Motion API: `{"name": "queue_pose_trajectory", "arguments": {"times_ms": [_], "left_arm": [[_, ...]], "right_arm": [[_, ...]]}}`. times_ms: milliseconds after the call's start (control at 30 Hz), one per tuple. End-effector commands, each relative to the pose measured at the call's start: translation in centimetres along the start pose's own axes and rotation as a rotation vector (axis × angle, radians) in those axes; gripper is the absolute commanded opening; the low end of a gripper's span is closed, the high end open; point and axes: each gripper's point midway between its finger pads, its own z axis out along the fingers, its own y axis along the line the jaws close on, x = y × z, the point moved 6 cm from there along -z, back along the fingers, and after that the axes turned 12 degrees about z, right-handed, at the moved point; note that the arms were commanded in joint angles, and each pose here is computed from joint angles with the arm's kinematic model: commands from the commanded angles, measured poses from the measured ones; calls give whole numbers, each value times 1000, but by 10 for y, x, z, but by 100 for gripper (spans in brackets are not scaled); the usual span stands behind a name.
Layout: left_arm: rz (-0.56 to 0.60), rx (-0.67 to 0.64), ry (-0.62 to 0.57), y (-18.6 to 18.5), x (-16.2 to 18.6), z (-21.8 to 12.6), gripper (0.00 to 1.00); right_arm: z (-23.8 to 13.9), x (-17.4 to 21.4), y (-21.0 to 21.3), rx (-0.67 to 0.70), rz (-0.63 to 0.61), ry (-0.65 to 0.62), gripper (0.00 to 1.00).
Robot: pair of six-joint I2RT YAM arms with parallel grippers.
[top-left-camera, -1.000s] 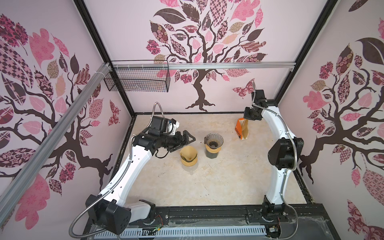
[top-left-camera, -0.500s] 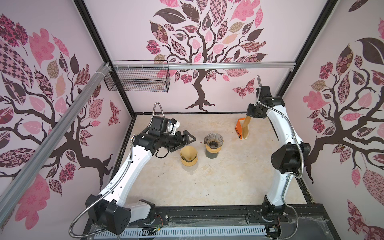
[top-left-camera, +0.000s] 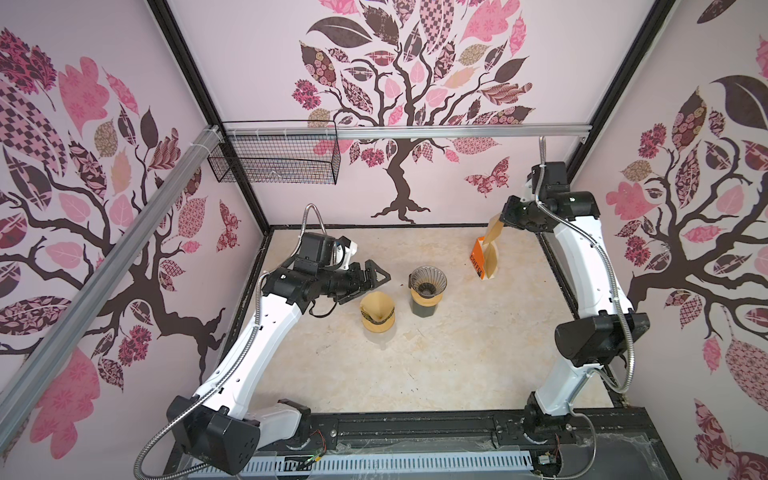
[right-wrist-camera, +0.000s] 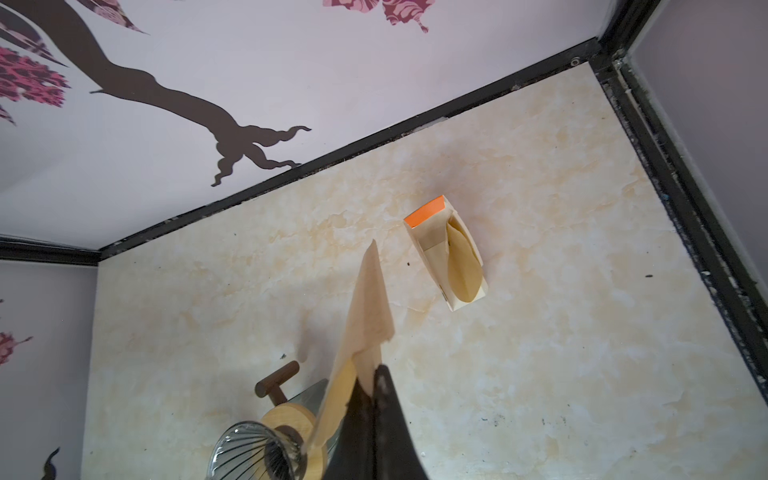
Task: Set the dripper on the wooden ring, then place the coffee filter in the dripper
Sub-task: 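Lift the paper filter out of the box with the right gripper, then carry the filter over the glass dripper with the right gripper while the left gripper approaches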
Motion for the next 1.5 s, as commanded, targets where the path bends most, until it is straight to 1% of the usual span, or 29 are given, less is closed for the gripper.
{"name": "queue_pose_trajectory", "arguments": {"times_ms": [0, 167, 300, 467, 567, 667, 833, 967, 1133, 1333, 1467], "left_arm": [[33, 23, -69, -15, -10, -16, 98], [72, 95, -76, -23, -8, -17, 98], [110, 87, -89, -28, -11, -23, 98], [114, 79, -107, -27, -17, -21, 98], [112, 75, -120, -26, -21, -19, 98], [118, 77, -138, -27, -25, -19, 98], [143, 33, -170, -25, -34, -20, 98], [177, 12, -200, -27, -41, -23, 98], [234, -37, -241, -26, -46, -27, 98], [341, -114, -288, -27, -45, -26, 98], [426, -138, -276, -34, -41, -17, 98]], "right_arm": [[-34, 8, 14, -96, 19, 8, 0], [-53, 17, 23, -144, 7, 20, 0], [-59, 28, 35, -187, 1, 43, 0], [-62, 43, 47, -221, -22, 94, 0], [-66, 52, 57, -274, -31, 127, 0], [-67, 61, 63, -336, -19, 176, 0], [-71, 73, 69, -393, -1, 235, 0], [-73, 82, 73, -405, 3, 280, 0], [-62, 100, 75, -385, 1, 359, 0], [-50, 120, 79, -345, -5, 434, 0], [-40, 138, 76, -289, -26, 479, 0]]}}
